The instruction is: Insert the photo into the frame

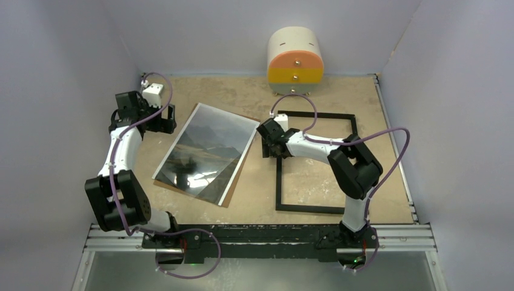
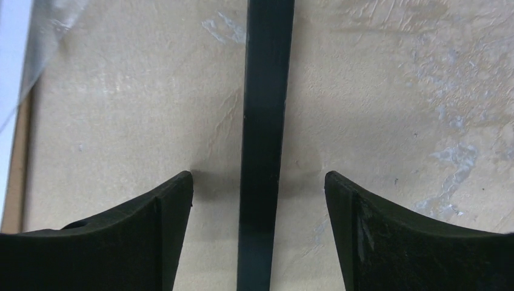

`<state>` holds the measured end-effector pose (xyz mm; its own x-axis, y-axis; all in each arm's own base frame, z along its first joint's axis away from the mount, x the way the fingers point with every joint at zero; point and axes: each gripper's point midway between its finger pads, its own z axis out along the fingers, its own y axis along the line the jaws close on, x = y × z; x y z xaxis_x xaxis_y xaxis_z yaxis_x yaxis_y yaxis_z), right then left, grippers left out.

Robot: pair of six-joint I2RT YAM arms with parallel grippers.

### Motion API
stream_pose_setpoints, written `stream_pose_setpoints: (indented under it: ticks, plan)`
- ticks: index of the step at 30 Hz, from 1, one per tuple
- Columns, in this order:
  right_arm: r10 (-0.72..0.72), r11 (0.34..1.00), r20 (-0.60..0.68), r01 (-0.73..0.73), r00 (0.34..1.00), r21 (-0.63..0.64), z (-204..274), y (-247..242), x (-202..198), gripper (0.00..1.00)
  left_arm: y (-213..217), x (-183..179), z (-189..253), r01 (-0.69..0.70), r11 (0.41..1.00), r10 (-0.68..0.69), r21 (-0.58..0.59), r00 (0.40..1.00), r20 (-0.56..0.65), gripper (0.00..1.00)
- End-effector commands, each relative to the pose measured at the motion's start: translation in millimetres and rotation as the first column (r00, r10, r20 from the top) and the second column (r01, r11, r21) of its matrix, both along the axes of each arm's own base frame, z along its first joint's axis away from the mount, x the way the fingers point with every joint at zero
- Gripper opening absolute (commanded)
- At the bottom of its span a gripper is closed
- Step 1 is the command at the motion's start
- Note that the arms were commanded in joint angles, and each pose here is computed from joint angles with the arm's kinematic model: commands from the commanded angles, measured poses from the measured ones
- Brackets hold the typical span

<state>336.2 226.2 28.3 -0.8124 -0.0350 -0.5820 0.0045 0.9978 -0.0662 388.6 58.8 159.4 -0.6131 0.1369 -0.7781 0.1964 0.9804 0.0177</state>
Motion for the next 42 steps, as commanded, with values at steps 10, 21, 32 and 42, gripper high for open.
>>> stream_pose_setpoints:
  ticks: [10,21,32,42]
  plan:
    - [-0.11,0.994,-0.026,0.11,0.994,-0.018,-16,-13,-14,0.64,-20,-8,13,0.096,0.994,-0.097,-0.056,0.995,-0.011,1.0]
    - [-0.106,0.985,-0.074,0.115,0.992,0.126,-26,8,-24,0.25,-28,-7,27,0.124,0.987,-0.127,-0.098,0.992,-0.021,1.0]
    - [-0.036,0.93,-0.003,0.034,0.999,0.366,68,79,-13,0.0,-38,-19,18,0.153,0.98,-0.161,-0.129,0.985,-0.055,1.0]
    - [0.015,0.727,0.114,-0.089,0.993,0.68,224,130,-21,0.0,-61,-26,29,0.191,0.955,-0.207,-0.228,0.977,-0.051,1.0]
